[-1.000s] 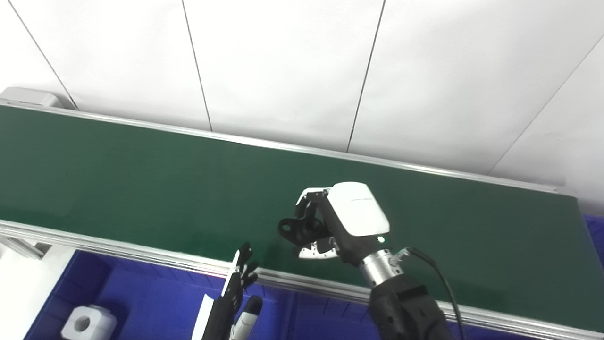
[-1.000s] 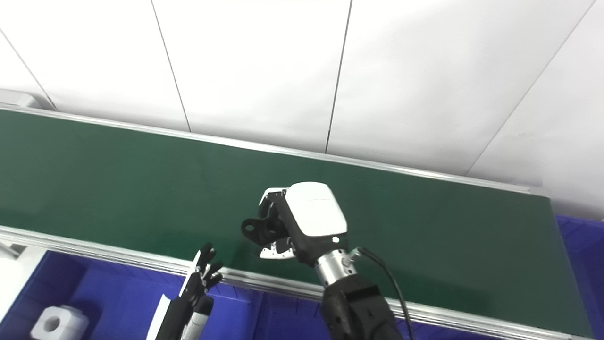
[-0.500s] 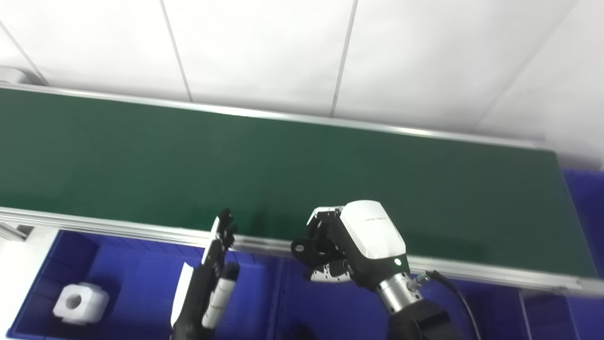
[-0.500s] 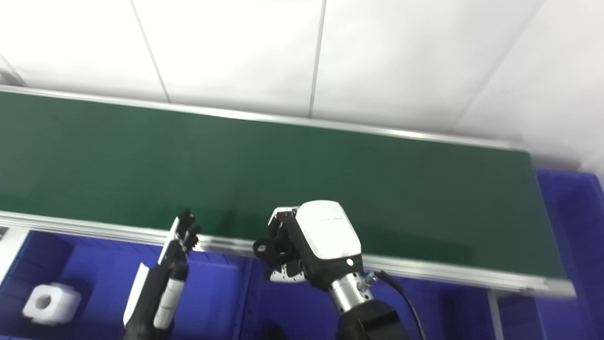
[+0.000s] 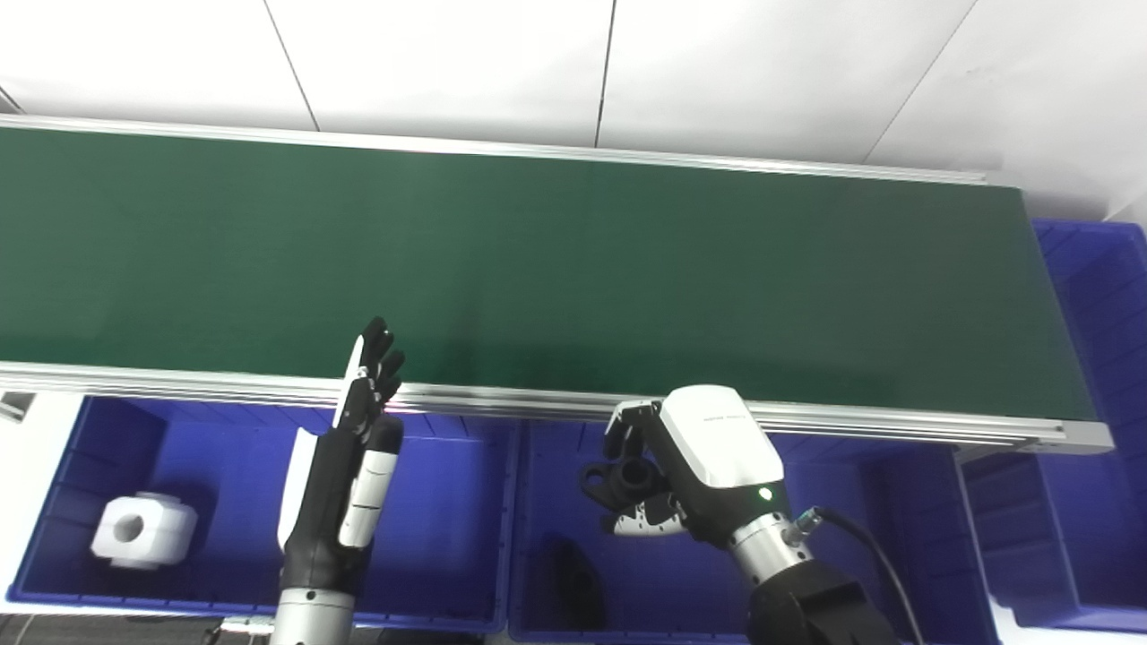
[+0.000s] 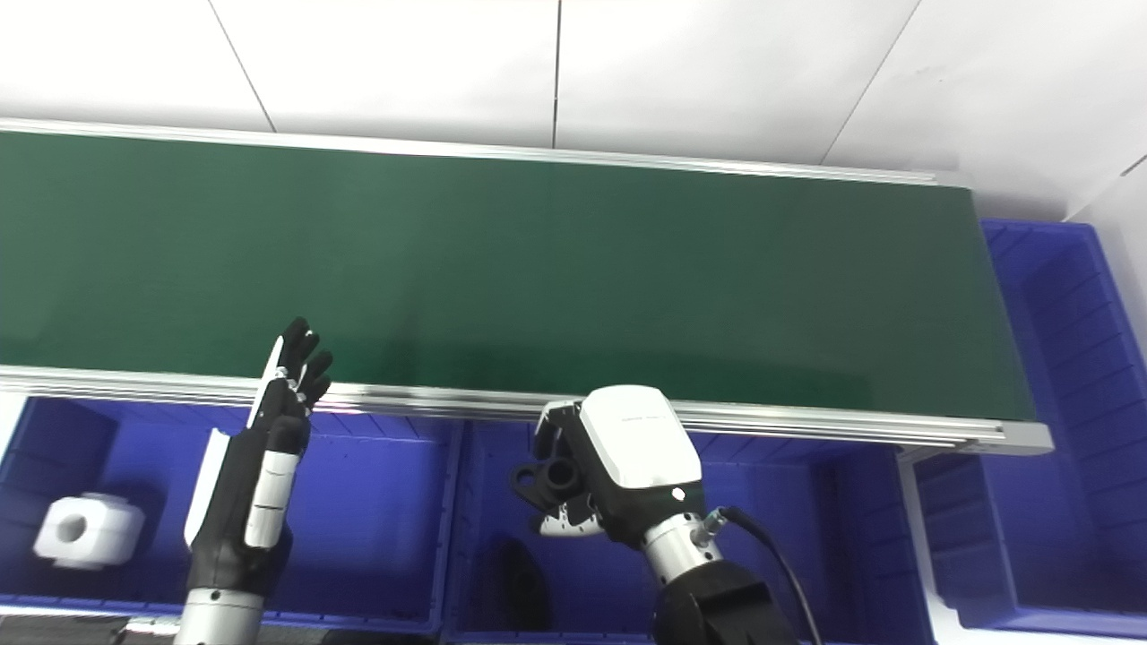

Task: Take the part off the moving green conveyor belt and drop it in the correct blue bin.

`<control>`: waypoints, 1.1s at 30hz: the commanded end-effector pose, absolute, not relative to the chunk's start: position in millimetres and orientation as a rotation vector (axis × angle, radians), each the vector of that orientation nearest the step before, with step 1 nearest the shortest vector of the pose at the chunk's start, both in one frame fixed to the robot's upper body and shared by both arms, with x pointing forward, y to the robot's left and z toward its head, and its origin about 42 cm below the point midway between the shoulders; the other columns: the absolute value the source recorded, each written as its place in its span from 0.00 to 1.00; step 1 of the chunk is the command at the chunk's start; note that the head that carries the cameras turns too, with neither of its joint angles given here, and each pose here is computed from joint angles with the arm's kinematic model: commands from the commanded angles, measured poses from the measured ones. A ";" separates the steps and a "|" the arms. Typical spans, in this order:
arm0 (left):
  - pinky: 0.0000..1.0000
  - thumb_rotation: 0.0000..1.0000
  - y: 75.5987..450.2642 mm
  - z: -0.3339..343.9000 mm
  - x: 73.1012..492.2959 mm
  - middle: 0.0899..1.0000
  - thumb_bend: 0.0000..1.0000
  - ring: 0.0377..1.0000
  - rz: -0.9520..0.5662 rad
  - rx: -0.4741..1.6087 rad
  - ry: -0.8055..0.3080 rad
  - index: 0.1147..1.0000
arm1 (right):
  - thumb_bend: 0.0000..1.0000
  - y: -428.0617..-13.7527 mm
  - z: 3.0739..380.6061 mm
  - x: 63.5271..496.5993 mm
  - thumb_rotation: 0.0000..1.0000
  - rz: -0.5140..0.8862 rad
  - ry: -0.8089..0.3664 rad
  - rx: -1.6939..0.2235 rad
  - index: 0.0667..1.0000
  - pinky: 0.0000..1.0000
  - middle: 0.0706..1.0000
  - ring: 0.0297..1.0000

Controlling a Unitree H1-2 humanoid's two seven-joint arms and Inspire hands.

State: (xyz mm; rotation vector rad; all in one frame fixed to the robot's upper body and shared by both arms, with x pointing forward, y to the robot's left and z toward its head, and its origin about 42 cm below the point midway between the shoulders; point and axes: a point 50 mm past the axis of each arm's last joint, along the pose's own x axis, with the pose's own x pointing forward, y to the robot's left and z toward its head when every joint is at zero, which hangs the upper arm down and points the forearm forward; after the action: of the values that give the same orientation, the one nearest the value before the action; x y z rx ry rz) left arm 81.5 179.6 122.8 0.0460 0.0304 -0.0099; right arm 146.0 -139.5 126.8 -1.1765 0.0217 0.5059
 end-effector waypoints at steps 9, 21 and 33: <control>0.98 1.00 180.4 129.3 82.3 1.00 0.57 0.97 -0.020 0.031 0.002 1.00 | 0.52 -148.7 107.4 161.8 0.00 0.525 0.064 -1.277 0.45 0.19 0.43 0.23; 0.95 1.00 178.9 128.3 82.5 1.00 0.59 0.95 -0.012 0.051 -0.002 1.00 | 0.97 -155.8 98.2 164.3 0.68 0.560 0.227 -1.366 0.71 0.45 0.66 0.56; 0.97 1.00 178.5 126.2 82.3 1.00 0.58 0.97 -0.016 0.052 0.000 1.00 | 1.00 -158.1 118.6 158.3 0.87 0.555 0.211 -1.193 0.74 0.47 0.68 0.59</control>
State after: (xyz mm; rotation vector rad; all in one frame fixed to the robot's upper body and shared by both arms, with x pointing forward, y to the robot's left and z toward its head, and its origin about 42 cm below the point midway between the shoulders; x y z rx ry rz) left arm 83.1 179.6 121.4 0.0538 0.0396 -0.0199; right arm 158.6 -160.0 102.2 -1.2511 0.2529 0.5860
